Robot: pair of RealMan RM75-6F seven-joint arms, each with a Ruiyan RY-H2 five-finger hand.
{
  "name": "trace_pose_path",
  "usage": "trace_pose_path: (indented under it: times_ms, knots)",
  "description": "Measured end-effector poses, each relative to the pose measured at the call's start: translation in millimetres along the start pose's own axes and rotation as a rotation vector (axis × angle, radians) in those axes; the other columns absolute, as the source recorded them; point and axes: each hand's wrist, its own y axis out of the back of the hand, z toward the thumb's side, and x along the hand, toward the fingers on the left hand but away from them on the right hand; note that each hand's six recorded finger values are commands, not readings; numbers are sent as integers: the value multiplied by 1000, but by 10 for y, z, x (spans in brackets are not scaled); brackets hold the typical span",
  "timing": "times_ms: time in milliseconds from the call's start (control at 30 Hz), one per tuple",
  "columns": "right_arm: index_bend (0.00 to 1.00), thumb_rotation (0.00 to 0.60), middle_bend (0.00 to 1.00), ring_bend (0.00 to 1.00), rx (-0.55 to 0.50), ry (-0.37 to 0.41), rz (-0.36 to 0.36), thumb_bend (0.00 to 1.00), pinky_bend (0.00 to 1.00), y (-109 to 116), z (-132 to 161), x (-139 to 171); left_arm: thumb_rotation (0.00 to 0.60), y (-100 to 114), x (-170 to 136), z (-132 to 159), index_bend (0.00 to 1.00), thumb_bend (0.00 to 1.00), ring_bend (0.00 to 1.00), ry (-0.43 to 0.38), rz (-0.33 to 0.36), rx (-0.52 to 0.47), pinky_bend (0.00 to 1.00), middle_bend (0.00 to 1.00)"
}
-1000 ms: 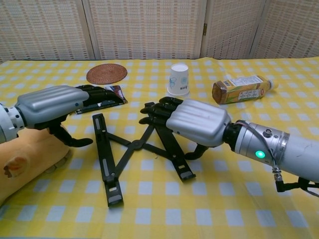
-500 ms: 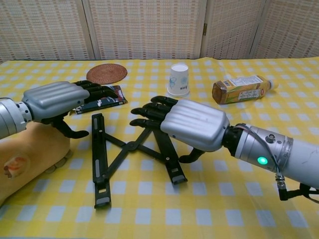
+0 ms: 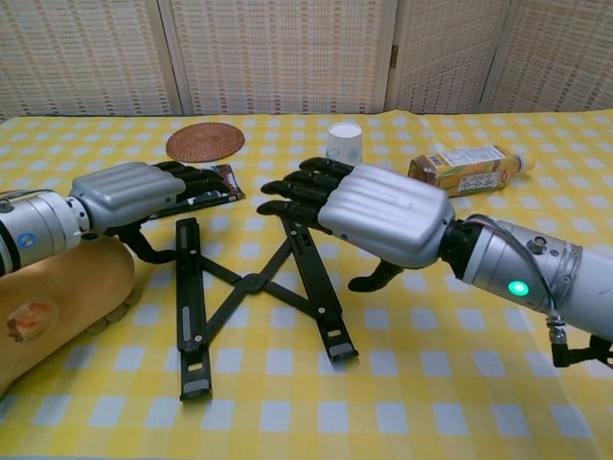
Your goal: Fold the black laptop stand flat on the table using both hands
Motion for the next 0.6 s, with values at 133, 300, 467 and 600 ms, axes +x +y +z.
trace_pose_path:
  times_ms: [133,300,467,600]
  knots:
    - [293,600,435,384,-4,1,-4,196,229,0,-15,-6,600,-33,-5,-65,0,338,0,28,-27,23,0,0]
    - [425,600,553,508,16,2,-12,196,369,-10,-43,-24,600,-66,-9,-143,0,325,0,62,-55,34,0,0]
    - [440,600,570,519,53,9,-12,196,372,-40,-61,-56,600,-95,-21,-211,0,283,0,89,-87,35,0,0]
    - [460,600,595,537,81,18,-19,149,372,-53,-48,-86,600,-108,-22,-196,0,248,0,90,-92,-4,0,0]
